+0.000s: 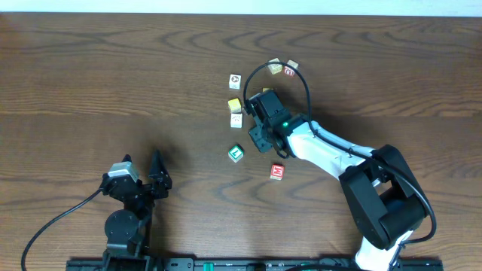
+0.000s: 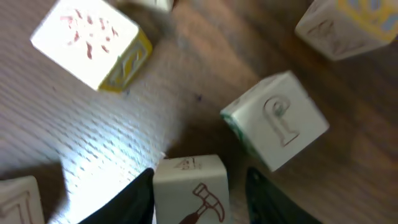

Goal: Lift 5 blocks
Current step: 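Carry the hammer block down-right toward the red M block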

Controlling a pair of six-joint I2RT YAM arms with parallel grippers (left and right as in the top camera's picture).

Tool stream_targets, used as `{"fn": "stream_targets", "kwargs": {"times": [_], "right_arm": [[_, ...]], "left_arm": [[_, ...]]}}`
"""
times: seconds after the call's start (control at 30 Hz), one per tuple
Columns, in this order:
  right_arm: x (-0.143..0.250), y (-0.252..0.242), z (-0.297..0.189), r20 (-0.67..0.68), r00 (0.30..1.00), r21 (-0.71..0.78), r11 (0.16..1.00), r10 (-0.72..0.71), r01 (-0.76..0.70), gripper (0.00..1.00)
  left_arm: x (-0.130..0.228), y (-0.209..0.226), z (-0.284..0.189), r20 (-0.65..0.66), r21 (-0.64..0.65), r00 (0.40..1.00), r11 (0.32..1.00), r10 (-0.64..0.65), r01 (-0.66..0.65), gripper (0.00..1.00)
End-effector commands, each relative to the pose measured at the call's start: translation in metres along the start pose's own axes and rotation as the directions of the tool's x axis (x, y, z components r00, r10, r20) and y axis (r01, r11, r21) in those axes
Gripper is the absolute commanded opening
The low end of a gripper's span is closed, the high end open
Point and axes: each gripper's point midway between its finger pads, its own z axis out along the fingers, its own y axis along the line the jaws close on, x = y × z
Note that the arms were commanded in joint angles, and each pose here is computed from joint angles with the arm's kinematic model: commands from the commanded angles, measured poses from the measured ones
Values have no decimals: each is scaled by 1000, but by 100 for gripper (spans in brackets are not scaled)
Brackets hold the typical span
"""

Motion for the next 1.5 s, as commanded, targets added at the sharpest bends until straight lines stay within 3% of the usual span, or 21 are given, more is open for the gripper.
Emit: {"fn": "stream_targets", "kwargs": {"times": [0.0,0.2,0.3,0.4,0.73,1.0,1.1,1.2,1.3,1.47], "right_arm": [[-12,-3,-1,20,1000,14,1000,1,-2,42],[-7,-3,-2,0,1000,14,1000,0,0,37],[-3,-3,-2,-15,1000,14,1000,-2,2,50],[-2,-3,-2,-20,1000,14,1000,-1,2,38],[-4,-3,-7,-21,999,15,1000,26,-26,29],[-37,-13,-84,53,994,37,995,92,-94,25],[-43,-30,-128,120,981,105,981,153,-166,30],[-32,-46,-166,155,954,160,947,255,-279,31],[-8,-55,-190,132,925,191,907,356,-376,26],[45,-61,-189,30,872,290,831,488,-475,20]], "left_arm": [[17,8,1,-53,-32,999,999,10,-12,72],[17,8,1,-54,-32,999,999,10,-12,72],[17,8,1,-54,-32,999,999,10,-12,73],[17,8,1,-54,-32,999,999,10,-12,72],[17,8,1,-54,-32,999,999,10,-12,72],[17,8,1,-54,-32,999,999,10,-12,72],[17,8,1,-54,-33,999,999,10,-12,72],[17,8,1,-54,-32,999,999,10,-12,72],[17,8,1,-54,-33,999,999,10,-12,72],[17,8,1,-54,-33,999,999,10,-12,72]]}}
